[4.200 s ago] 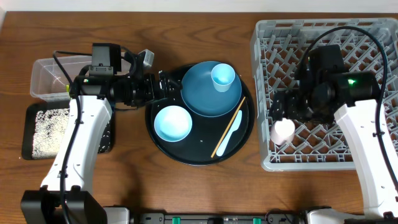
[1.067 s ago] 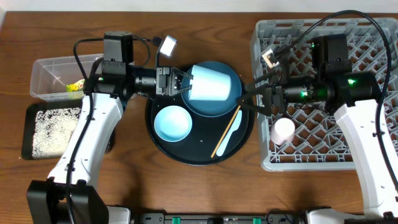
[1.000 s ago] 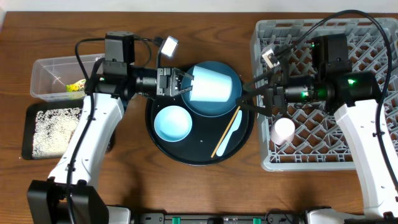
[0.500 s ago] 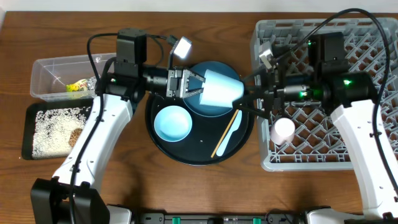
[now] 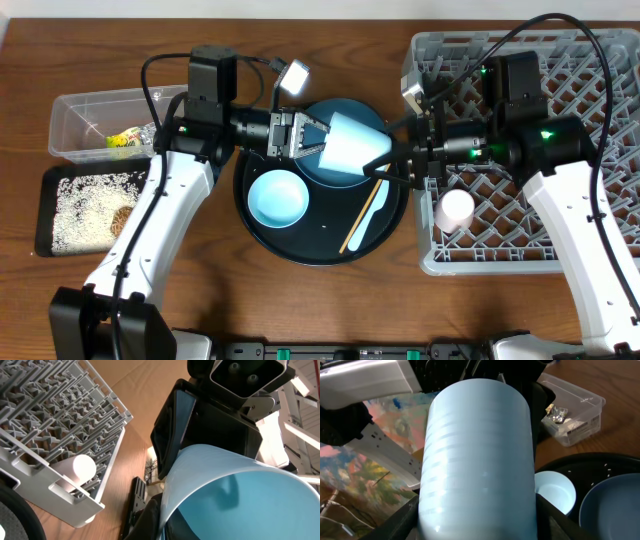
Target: Sort waste into correct bins and load items into the dishwasher rack
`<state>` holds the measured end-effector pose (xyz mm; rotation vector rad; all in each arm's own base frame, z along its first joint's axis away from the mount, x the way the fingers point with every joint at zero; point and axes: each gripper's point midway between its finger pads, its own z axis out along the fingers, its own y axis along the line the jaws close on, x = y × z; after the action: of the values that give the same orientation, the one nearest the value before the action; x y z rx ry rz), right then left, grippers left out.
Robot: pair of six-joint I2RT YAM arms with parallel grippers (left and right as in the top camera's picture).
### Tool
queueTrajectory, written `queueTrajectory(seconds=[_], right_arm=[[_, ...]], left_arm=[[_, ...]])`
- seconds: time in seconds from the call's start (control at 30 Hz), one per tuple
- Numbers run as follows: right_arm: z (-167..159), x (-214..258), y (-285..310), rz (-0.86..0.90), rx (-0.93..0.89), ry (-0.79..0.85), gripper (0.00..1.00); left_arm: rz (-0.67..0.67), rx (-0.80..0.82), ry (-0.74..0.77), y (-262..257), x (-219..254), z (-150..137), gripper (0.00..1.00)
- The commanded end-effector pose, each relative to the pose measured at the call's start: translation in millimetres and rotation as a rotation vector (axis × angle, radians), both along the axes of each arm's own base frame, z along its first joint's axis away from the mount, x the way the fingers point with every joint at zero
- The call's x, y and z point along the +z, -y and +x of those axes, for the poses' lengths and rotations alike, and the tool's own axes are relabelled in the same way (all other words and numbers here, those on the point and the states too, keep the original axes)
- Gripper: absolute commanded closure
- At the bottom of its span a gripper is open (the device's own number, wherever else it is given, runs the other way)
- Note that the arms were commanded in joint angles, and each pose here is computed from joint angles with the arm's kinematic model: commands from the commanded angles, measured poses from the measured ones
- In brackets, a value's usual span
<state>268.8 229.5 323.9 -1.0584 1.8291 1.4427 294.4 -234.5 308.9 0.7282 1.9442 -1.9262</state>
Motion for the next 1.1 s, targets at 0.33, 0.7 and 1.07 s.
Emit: queueTrajectory(seconds=[0.33,0.7,1.07], right_arm=[[25,-20,15,-0.156,-0.217,-0.150,0.63],[61,-61,97,-0.410,-0.699,-0.359,0.65],[34,-69,215,-0.656,-1.160,-0.568,0.67]], left_arm=[[0.100,0.225,-0.001,-26,-14,44,0.83],[0.337,0.540,-0.177,-83,-68,79,0.83],[0.588,0.618,-0.326,-104,-118,60,0.84]])
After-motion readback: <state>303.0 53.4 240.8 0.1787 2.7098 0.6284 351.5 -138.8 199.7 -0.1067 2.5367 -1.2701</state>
